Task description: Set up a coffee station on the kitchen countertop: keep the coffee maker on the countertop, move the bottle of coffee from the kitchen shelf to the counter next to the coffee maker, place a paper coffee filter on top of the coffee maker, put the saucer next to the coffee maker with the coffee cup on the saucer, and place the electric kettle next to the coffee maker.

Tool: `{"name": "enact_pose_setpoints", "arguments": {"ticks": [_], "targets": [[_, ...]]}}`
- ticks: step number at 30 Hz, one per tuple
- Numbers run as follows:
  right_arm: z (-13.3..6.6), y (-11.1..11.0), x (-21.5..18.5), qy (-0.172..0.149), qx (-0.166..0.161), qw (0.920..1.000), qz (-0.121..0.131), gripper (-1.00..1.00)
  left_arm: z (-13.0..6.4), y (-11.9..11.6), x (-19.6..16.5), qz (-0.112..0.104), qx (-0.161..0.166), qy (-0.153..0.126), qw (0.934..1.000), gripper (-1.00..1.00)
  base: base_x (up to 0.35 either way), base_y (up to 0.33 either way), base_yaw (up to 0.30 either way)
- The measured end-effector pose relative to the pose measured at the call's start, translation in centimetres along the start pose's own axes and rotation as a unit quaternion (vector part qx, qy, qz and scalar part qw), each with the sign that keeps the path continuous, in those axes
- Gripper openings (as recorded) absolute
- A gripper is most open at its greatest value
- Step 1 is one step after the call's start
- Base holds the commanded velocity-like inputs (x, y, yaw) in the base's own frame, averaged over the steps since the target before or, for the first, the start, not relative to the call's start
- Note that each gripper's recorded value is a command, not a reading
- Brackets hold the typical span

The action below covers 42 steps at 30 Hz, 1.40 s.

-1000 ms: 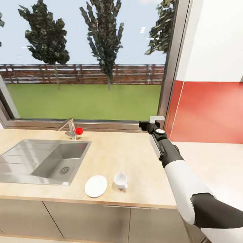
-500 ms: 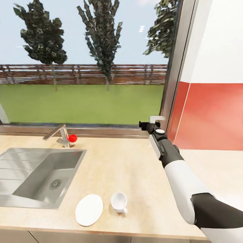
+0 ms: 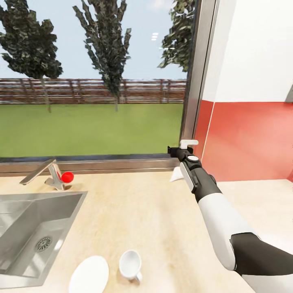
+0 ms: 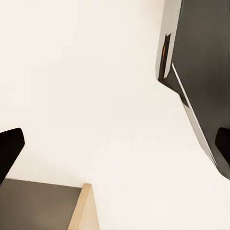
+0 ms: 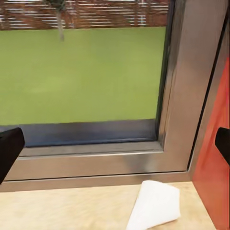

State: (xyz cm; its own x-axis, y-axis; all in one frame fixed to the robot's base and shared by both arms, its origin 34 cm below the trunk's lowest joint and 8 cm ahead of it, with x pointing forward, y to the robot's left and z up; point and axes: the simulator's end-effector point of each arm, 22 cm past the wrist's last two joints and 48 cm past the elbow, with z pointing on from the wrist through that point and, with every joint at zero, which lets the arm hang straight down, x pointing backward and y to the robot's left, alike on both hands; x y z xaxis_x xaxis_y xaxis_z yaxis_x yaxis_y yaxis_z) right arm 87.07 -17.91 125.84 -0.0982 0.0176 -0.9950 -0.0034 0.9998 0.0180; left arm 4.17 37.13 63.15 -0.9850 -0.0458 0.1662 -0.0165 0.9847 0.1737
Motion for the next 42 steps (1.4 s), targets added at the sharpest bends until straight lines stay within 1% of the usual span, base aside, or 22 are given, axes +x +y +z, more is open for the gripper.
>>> {"name": "enact_pose_setpoints", "arguments": {"ticks": [4,26,31,35,37,39,42], "targets": [[0.0,0.1,0.0,0.0,-0.001,1.0,0.0,1.0,0.0,-0.1,0.8,0.001,0.001,0.005,1.0,1.0,0.171,-0.117,-0.006],[0.0,0.3,0.2,0.002,-0.003,1.0,-0.002,1.0,0.1,-0.2,2.4,0.001,0.002,0.016,0.9999,1.0,0.003,-0.002,0.0],[0.3,0.4,2.1,0.023,-0.004,0.9997,-0.006,1.0,0.1,-0.2,3.1,0.002,0.001,0.02,0.9998,1.0,0.0,0.0,0.0],[0.2,0.4,4.0,0.061,-0.004,0.998,-0.012,1.0,0.1,-0.2,3.9,0.003,0.001,0.025,0.9997,1.0,0.0,0.0,0.0],[0.2,0.4,4.3,0.075,-0.003,0.9971,-0.014,1.0,0.1,-0.3,4.1,0.003,0.002,0.026,0.9997,1.0,0.0,0.0,0.0],[0.4,0.3,3.1,0.079,-0.002,0.9968,-0.017,1.0,0.0,-0.3,4.3,0.003,0.002,0.027,0.9996,1.0,0.0,0.0,0.0],[0.8,0.4,0.6,0.069,-0.001,0.9975,-0.019,1.0,0.0,-0.4,4.5,0.004,0.003,0.029,0.9996,1.0,0.002,0.0,0.0]]}}
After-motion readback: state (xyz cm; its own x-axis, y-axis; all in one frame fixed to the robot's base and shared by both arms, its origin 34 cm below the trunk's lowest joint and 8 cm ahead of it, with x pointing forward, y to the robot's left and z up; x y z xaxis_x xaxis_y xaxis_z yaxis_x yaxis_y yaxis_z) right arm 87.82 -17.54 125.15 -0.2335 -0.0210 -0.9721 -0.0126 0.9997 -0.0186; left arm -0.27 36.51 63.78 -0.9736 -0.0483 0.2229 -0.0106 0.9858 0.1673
